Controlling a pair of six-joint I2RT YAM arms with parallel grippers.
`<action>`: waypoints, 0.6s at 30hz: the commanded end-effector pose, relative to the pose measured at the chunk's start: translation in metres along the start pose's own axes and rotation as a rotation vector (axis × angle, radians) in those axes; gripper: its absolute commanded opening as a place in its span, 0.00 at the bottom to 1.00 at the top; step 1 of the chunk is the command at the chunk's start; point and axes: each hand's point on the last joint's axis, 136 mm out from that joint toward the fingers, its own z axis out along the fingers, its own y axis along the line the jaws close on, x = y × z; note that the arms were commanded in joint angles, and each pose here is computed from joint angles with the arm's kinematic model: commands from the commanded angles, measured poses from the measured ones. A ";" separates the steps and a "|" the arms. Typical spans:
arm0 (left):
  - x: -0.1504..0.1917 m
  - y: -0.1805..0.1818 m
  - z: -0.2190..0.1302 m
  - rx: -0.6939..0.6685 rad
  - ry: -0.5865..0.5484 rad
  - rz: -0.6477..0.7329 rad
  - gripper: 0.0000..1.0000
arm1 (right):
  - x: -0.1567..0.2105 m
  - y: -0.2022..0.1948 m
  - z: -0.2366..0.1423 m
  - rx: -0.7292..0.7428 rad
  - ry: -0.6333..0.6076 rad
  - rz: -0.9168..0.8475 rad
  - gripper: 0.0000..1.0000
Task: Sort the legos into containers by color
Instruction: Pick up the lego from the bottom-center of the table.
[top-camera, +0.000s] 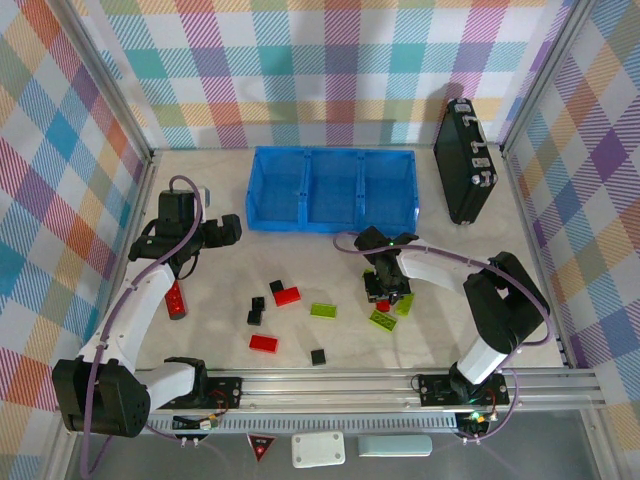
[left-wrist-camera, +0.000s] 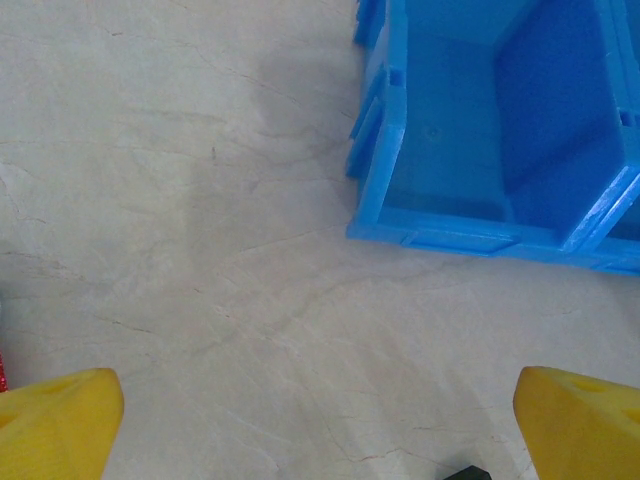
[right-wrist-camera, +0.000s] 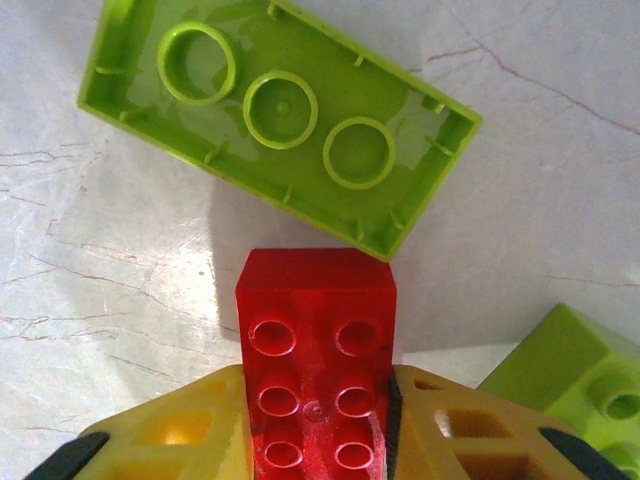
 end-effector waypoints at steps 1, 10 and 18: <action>-0.001 0.003 -0.002 -0.001 -0.009 0.000 1.00 | -0.005 0.001 -0.016 -0.002 -0.025 -0.005 0.34; -0.001 0.004 -0.004 -0.006 -0.014 0.002 1.00 | -0.032 0.001 -0.050 -0.055 -0.081 0.032 0.34; -0.001 0.006 -0.005 -0.015 -0.016 0.002 1.00 | -0.080 -0.022 -0.085 -0.073 -0.151 0.073 0.34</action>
